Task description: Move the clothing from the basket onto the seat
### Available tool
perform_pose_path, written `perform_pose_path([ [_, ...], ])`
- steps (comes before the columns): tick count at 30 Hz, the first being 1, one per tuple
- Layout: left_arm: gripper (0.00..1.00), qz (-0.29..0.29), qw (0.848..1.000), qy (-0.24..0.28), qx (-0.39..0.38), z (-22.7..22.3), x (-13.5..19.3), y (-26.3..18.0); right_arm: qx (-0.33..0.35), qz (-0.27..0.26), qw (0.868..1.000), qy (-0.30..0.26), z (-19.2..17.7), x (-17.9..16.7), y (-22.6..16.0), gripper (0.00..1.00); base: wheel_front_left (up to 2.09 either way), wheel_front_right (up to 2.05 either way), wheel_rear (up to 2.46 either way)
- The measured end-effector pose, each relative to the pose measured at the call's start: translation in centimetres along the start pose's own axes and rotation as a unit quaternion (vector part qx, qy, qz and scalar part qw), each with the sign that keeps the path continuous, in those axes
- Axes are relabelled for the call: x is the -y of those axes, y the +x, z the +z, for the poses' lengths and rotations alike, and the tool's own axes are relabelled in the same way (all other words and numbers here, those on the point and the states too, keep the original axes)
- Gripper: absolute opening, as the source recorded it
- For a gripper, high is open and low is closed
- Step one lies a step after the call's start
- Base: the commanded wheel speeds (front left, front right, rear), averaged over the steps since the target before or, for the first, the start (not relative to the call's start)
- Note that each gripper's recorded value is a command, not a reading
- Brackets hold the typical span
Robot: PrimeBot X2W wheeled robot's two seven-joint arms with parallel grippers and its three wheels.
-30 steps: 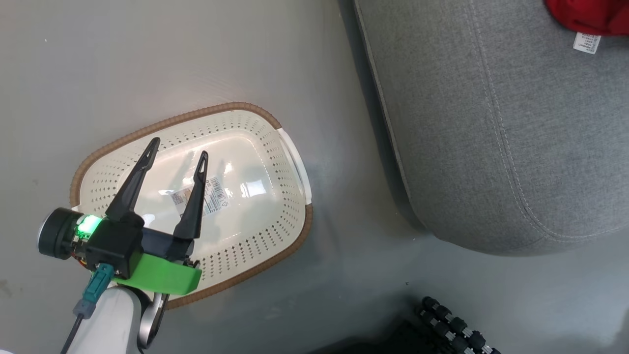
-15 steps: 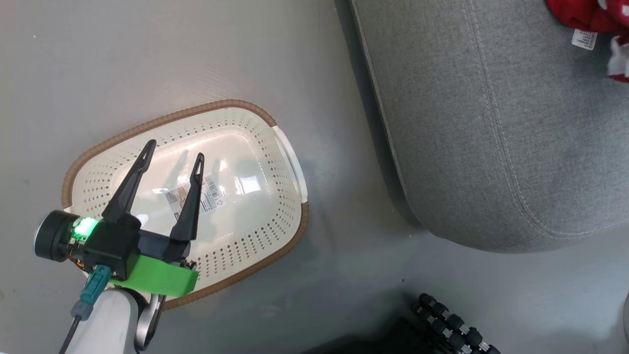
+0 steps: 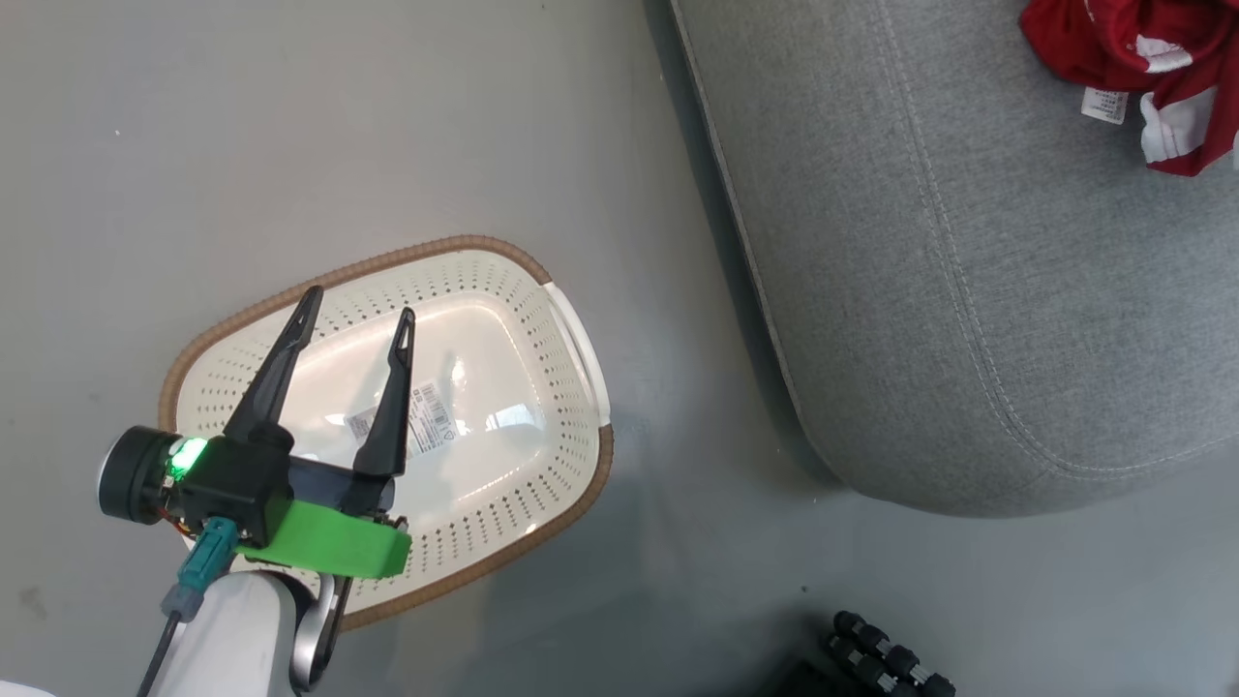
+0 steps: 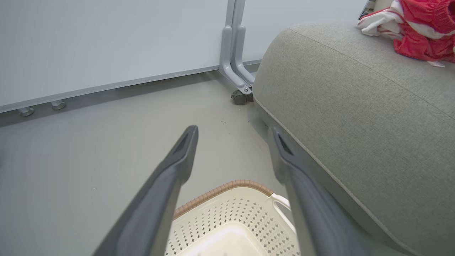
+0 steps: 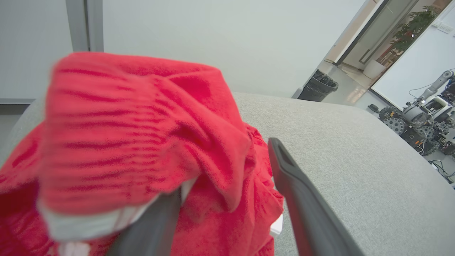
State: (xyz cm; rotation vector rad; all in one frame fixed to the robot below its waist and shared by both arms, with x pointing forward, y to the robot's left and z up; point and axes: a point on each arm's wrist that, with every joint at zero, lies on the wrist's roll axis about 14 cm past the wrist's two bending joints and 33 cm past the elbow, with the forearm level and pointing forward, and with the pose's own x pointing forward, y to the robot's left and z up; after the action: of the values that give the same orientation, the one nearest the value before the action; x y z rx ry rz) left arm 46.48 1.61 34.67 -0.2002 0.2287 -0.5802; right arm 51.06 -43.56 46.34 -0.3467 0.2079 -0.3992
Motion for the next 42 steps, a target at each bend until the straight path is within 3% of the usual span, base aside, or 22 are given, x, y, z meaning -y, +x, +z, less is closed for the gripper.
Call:
perform_pose_path([
  [16,1.0,-0.019,0.998,-0.008,0.057,6.1,5.4,-1.5,0.035,0.033,0.999,-0.013,3.9,2.9,-6.4,1.0,0.0,0.0,0.0],
  [22,1.0,-0.018,0.996,-0.001,0.083,8.6,6.9,-3.2,0.109,0.039,0.993,0.0,8.7,4.3,-9.2,1.0,0.0,0.0,0.0],
  [26,1.0,-0.007,0.995,0.009,0.103,10.4,7.2,-4.8,0.188,0.048,0.981,0.012,13.3,4.8,-11.8,1.0,0.0,0.0,0.0],
  [32,1.0,0.019,0.99,0.017,0.142,13.3,6.6,-7.7,0.297,0.059,0.951,0.058,18.9,4.5,-16.9,1.0,0.0,0.0,0.0],
  [36,1.0,0.041,0.987,0.021,0.155,14.1,5.9,-9.6,0.33,0.088,0.935,0.097,20.0,1.8,-19.0,1.0,0.0,0.0,0.0],
  [42,1.0,0.099,0.98,0.019,0.171,14.8,3.5,-13.1,0.322,0.15,0.919,0.169,18.9,-4.2,-21.0,1.0,0.0,0.0,0.0],
])
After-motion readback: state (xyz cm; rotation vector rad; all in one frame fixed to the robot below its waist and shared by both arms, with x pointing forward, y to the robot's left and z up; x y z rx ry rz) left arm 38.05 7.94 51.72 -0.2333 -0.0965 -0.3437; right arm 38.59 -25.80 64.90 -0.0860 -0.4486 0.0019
